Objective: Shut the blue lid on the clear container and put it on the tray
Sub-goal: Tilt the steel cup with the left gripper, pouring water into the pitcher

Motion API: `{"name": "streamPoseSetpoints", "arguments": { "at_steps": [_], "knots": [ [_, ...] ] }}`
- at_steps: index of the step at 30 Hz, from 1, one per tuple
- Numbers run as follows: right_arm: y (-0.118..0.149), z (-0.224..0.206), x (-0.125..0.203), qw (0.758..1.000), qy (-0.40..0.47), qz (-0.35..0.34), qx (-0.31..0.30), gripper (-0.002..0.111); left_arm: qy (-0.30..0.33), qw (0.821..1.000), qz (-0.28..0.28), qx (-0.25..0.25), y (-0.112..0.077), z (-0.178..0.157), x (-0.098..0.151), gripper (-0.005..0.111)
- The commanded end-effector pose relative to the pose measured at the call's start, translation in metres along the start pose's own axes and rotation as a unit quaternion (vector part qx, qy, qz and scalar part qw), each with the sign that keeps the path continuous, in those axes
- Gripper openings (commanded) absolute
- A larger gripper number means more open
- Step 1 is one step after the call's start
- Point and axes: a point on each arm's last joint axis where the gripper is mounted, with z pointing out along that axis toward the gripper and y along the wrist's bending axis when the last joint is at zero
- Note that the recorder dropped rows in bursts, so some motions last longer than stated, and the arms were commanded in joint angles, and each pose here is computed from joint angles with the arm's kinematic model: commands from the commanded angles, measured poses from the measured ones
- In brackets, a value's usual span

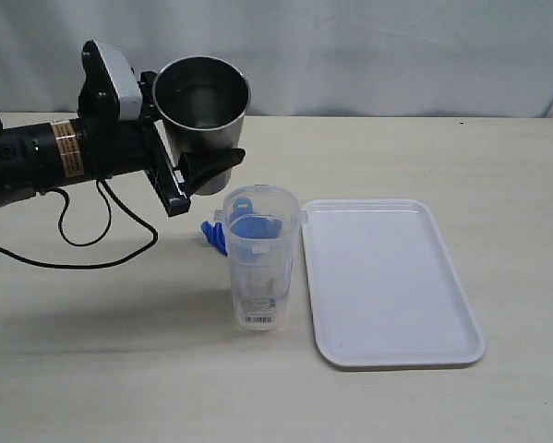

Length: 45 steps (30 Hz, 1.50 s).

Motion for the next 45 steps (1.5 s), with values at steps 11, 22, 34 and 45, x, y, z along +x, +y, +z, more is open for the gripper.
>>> {"name": "streamPoseSetpoints", "arguments": {
  "at_steps": [11,22,34,45],
  "knots": [
    [0.0,0.0,0.0008,1.0,0.001,0.0,0.0,0.005,-0.031,0.995,0.093,0.001,0.0018,0.0018,-0.016,0.0],
    [0.0,0.0,0.0008,1.0,0.001,0.0,0.0,0.005,-0.007,0.989,0.15,0.003,0.0018,0.0019,-0.0117,0.0],
    [0.0,0.0,0.0008,1.0,0.001,0.0,0.0,0.005,-0.008,0.979,0.203,0.003,0.0017,0.0019,-0.0117,0.0],
    [0.0,0.0,0.0008,1.0,0.001,0.0,0.0,0.005,-0.008,0.972,0.236,0.003,0.0017,0.0019,-0.0117,0.0]
  ]
}}
